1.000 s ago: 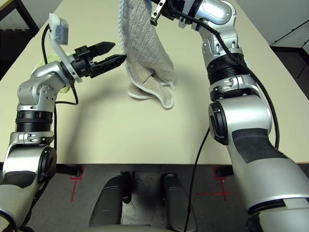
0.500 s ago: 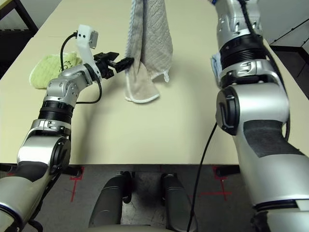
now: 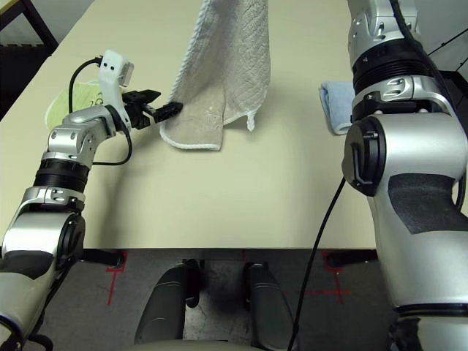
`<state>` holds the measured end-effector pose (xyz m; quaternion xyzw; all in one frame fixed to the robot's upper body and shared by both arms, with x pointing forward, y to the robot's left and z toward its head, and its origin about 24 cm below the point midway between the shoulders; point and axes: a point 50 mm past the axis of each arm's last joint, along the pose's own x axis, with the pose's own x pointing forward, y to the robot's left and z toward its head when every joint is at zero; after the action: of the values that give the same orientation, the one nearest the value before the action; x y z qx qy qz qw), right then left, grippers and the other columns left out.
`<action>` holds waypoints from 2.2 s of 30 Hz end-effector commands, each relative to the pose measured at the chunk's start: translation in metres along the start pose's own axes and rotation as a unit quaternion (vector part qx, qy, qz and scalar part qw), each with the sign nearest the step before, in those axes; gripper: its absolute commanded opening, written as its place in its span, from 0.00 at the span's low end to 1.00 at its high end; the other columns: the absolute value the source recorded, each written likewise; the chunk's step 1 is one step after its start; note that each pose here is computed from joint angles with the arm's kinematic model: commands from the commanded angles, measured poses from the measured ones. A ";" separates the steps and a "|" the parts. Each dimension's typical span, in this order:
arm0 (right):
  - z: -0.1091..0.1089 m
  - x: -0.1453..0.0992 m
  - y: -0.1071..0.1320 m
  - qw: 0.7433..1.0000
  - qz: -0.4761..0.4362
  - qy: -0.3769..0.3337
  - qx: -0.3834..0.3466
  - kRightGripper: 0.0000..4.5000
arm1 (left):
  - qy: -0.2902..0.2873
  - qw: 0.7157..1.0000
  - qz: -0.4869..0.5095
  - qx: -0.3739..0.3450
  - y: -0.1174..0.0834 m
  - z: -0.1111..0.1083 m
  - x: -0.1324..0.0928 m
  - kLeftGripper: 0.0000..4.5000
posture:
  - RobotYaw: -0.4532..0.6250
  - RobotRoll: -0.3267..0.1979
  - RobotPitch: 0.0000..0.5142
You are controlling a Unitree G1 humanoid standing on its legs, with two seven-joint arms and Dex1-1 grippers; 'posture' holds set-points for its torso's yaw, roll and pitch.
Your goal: Fold the towel and set it aside.
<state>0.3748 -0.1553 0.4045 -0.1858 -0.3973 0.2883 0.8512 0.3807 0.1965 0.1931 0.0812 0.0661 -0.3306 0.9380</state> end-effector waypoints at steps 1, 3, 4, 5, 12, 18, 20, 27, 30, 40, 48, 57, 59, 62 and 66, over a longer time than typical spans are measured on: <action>0.011 0.003 -0.005 1.000 -0.007 -0.015 -0.014 0.02 | 0.032 0.999 -0.021 0.009 -0.003 -0.009 -0.007 1.00 | 0.52 0.62 0.31; 0.009 0.003 -0.005 1.000 -0.007 -0.011 -0.015 0.02 | 0.043 0.998 -0.038 0.005 -0.005 -0.011 -0.013 1.00 | 0.52 0.62 0.31; 0.007 0.002 -0.004 1.000 -0.006 -0.006 -0.014 0.02 | 0.050 0.997 -0.053 0.001 -0.007 -0.012 -0.016 1.00 | 0.52 0.62 0.31; 0.005 0.002 -0.004 1.000 -0.006 -0.001 -0.014 0.02 | 0.055 0.996 -0.065 -0.003 -0.009 -0.011 -0.019 1.00 | 0.52 0.62 0.31; -0.002 -0.001 -0.002 1.000 -0.006 0.014 -0.014 0.02 | 0.082 0.990 -0.110 -0.023 -0.017 -0.005 -0.028 1.00 | 0.52 0.62 0.32; -0.003 0.000 0.000 1.000 -0.001 0.013 -0.014 0.02 | 0.106 0.985 -0.136 -0.032 -0.024 -0.006 -0.034 1.00 | 0.53 0.62 0.32; -0.002 0.000 0.000 1.000 -0.001 0.012 -0.014 0.02 | 0.108 0.984 -0.136 -0.037 -0.025 -0.007 -0.033 1.00 | 0.53 0.62 0.32; 0.000 0.001 0.000 1.000 0.001 0.010 -0.017 0.02 | 0.123 0.984 -0.120 -0.051 -0.027 -0.016 -0.026 1.00 | 0.52 0.62 0.31; 0.001 0.001 -0.001 1.000 0.002 0.008 -0.019 0.02 | 0.135 0.982 -0.113 -0.061 -0.025 -0.021 -0.025 1.00 | 0.52 0.62 0.30; 0.000 -0.001 -0.002 1.000 0.000 0.010 -0.022 0.00 | 0.128 0.979 -0.116 -0.104 -0.025 -0.021 -0.021 0.52 | 0.51 0.62 0.30; -0.005 -0.005 -0.003 1.000 -0.002 0.020 -0.022 0.00 | 0.087 0.973 -0.125 -0.171 -0.028 -0.005 -0.014 0.00 | 0.51 0.62 0.30; -0.039 -0.051 -0.025 0.991 -0.060 0.117 -0.025 0.00 | 0.136 0.987 -0.054 -0.061 0.006 0.000 -0.039 0.00 | 0.51 0.62 0.31; -0.054 -0.079 -0.036 0.982 -0.094 0.161 -0.015 0.00 | 0.125 0.992 -0.010 -0.002 0.021 0.016 -0.050 0.00 | 0.51 0.62 0.32; -0.075 -0.118 -0.043 0.968 -0.122 0.220 0.021 0.00 | 0.106 0.988 0.060 0.091 0.044 0.045 -0.068 0.00 | 0.52 0.62 0.34; -0.101 -0.161 -0.033 0.945 -0.111 0.268 0.154 0.00 | 0.074 0.983 0.105 0.133 0.059 0.077 -0.082 0.00 | 0.52 0.62 0.37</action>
<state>0.3903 -0.2721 0.2679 -0.1210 -0.1296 0.1958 0.9645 0.3597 0.2590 0.2960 0.2314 0.0550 -0.2680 0.9336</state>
